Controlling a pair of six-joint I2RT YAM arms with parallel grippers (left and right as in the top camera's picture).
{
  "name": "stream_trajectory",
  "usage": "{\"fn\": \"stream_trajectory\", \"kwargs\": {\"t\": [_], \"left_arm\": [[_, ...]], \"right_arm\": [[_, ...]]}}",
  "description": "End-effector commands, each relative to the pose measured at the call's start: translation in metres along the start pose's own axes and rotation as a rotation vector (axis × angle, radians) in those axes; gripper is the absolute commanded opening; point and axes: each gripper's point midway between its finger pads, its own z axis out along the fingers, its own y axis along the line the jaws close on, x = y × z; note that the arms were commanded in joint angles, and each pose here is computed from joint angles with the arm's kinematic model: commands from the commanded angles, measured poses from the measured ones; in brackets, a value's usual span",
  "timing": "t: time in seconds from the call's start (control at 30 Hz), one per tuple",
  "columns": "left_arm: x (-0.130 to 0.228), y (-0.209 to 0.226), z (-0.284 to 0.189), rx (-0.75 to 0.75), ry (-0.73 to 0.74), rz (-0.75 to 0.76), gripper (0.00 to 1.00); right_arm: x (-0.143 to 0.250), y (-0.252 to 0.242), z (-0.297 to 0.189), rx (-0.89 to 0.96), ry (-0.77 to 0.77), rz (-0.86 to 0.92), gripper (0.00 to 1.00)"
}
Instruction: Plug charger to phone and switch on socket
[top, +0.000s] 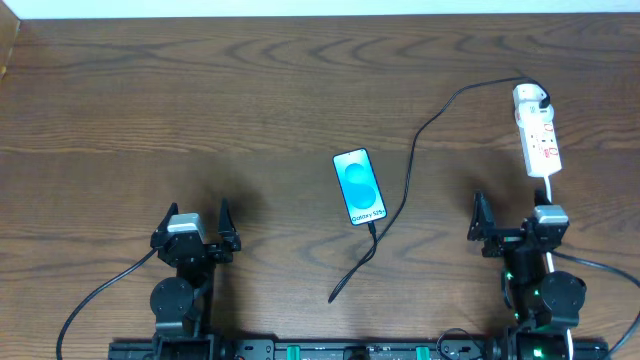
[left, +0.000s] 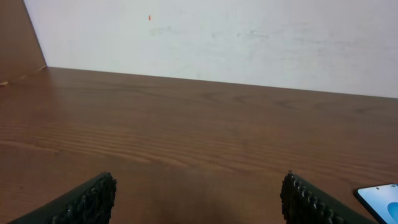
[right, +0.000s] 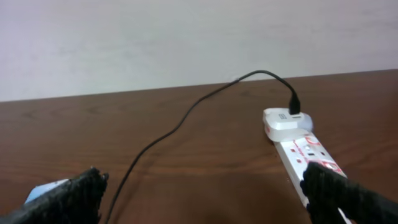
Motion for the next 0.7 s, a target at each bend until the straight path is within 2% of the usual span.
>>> {"fn": "stream_trajectory", "kwargs": {"t": [0.0,0.67], "left_arm": [[0.0164,0.0066,0.0006,-0.034,0.051,-0.011,0.85],[0.0164,0.0066,0.0006,-0.034,0.051,-0.011,0.85]], "right_arm": [[-0.0038,-0.003,-0.0059,0.025,-0.025,0.002,0.99],[0.0038,-0.0041,-0.0077,0.036,0.002,0.0,0.99]]}}
